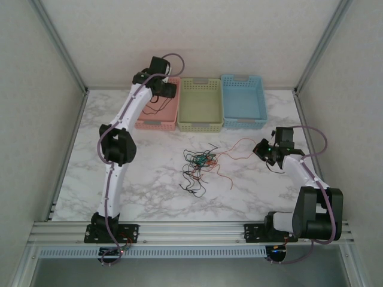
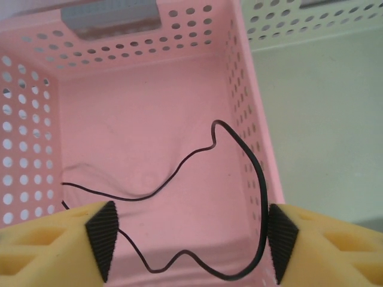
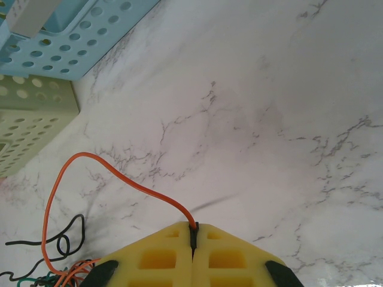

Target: Untangle the cables

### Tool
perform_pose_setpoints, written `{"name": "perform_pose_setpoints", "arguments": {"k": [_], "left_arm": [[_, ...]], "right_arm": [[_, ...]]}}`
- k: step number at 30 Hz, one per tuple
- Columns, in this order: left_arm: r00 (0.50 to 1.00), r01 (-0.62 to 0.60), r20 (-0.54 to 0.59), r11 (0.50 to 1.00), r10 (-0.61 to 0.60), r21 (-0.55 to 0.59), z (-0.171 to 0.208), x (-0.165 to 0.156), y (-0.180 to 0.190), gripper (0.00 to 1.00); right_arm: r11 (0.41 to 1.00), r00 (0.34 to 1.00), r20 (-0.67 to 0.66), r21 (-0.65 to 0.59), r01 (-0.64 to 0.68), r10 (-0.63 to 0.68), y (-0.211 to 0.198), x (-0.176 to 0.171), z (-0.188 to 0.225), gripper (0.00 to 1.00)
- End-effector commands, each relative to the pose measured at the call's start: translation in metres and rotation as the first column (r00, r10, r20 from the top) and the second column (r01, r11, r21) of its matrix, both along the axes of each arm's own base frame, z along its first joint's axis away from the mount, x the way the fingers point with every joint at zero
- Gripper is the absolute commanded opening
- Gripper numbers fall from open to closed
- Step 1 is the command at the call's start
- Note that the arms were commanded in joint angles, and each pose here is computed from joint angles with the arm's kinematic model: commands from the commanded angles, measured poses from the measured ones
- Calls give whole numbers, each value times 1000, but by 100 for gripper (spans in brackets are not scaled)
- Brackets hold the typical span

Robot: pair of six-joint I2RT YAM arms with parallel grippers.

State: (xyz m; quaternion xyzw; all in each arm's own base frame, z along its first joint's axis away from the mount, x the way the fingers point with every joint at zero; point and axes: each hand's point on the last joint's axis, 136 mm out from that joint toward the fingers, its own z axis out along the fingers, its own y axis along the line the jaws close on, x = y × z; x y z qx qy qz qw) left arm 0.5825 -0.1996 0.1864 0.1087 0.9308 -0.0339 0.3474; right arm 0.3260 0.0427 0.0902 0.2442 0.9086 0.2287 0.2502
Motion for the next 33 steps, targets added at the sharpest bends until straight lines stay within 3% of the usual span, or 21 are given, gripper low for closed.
{"name": "perform_pose_setpoints", "arguments": {"k": [1, 6, 11, 14, 17, 25, 33], "left_arm": [[992, -21, 119, 990, 38, -138, 86, -8, 8, 71], [994, -21, 103, 983, 40, -180, 103, -21, 13, 71], [999, 14, 31, 971, -7, -238, 84, -29, -2, 70], [995, 89, -23, 952, -100, -293, 66, -36, -26, 71], [985, 134, -68, 958, -156, -252, 38, -41, -46, 72], [973, 132, -163, 971, -165, -198, -27, -39, -71, 69], [976, 96, -185, 990, -113, -99, -54, -33, -60, 69]], "right_arm": [[1000, 1000, -8, 8, -14, 14, 3, -1, -1, 0], [1000, 1000, -11, 12, -12, 12, 4, -1, -1, 0], [1000, 1000, -11, 17, -16, 16, 5, -1, 0, 0], [1000, 1000, -10, 15, -18, 18, 5, -1, 1, 0], [1000, 1000, -12, 14, -20, 20, 5, -2, 0, 0], [1000, 1000, -14, 11, -18, 18, 4, -1, -1, 0], [1000, 1000, -20, 8, -17, 17, 4, -1, -3, 0]]}}
